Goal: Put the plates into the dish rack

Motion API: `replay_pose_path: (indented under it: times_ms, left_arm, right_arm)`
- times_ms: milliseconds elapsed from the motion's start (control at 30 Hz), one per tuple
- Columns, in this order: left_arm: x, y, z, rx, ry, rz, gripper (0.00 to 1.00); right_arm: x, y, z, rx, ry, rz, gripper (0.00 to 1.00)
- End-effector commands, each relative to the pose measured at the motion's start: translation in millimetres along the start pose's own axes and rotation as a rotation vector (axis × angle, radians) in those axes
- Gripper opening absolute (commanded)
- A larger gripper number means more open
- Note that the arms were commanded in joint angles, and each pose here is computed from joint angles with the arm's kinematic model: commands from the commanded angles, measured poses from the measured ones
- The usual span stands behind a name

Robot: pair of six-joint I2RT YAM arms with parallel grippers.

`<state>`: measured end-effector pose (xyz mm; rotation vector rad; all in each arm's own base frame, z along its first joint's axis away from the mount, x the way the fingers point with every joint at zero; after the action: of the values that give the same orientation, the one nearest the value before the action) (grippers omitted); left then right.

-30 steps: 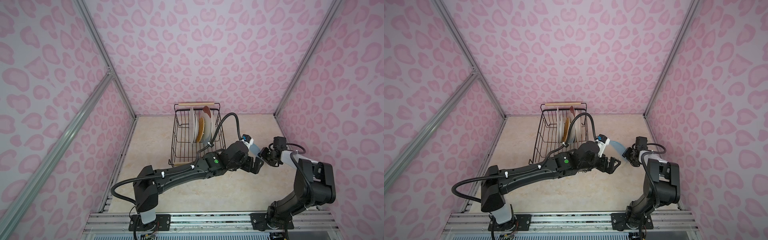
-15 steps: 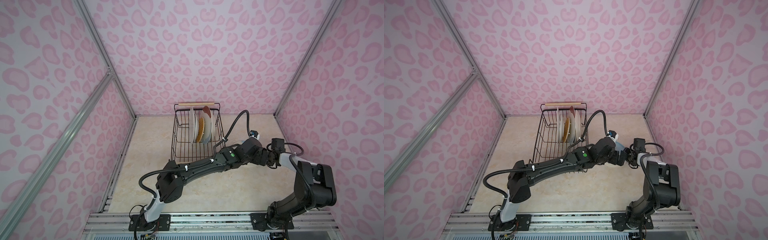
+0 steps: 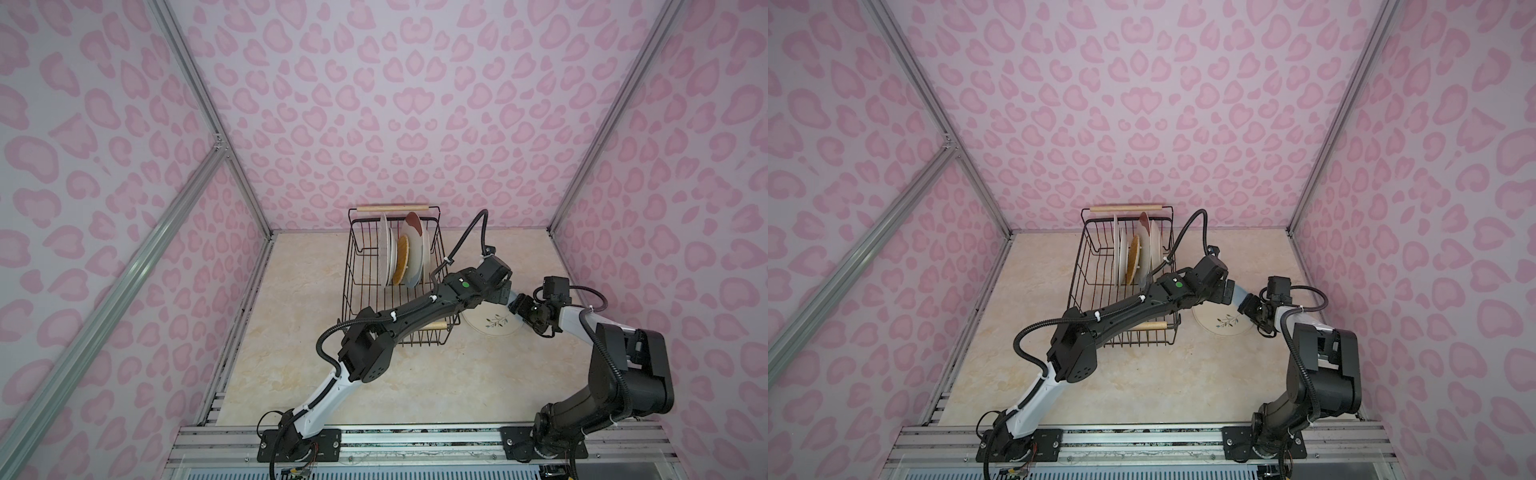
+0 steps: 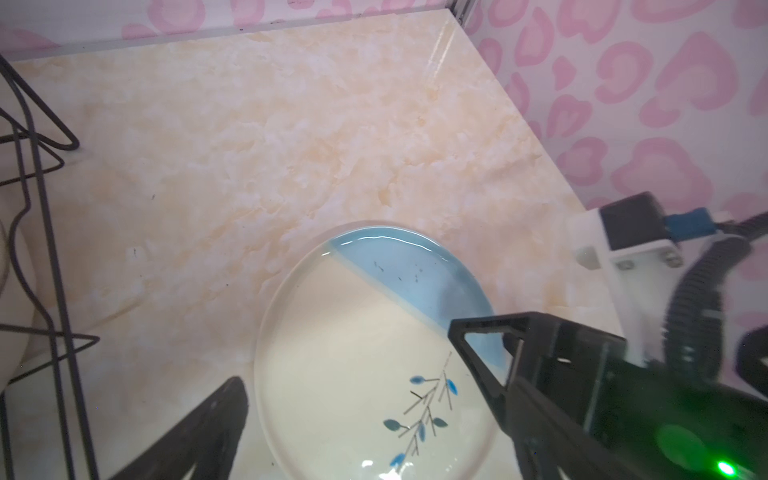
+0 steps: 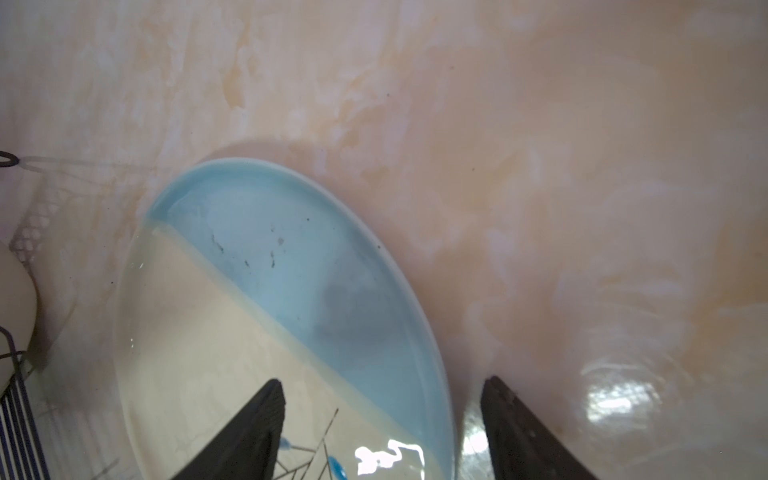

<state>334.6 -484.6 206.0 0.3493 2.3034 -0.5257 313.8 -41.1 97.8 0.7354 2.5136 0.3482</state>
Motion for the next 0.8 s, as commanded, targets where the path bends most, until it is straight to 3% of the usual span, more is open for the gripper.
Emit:
replay_pose_path:
  times_ms: [0, 567, 767]
  left_arm:
    - [-4.8, 10.4, 9.3, -0.062, -0.017, 0.053, 0.99]
    - [-15.0, 82.9, 27.1, -0.211, 0.019, -0.034, 0.99]
    - [-17.3, 52.8, 18.0, -0.060, 0.038, 0.075, 0.98]
  right_arm:
    - [12.4, -7.0, 3.8, 0.030, 0.059, 0.018, 0.77]
    - [11.4, -7.3, 7.9, 0.016, 0.054, 0.041, 0.78]
    - [12.9, -12.8, 9.2, -0.064, 0.054, 0.114, 0.79]
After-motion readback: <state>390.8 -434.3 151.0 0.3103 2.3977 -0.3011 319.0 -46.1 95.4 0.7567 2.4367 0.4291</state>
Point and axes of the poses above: each gripper's point midway between its finger pads, its own z axis out along the fingers, its own y axis along the line the jaws close on, x = y × z, the point moved 8 cm from there along -z, back along the fingers, and after that the axes turned 4 degrees about -z, right-handed, at the moved point
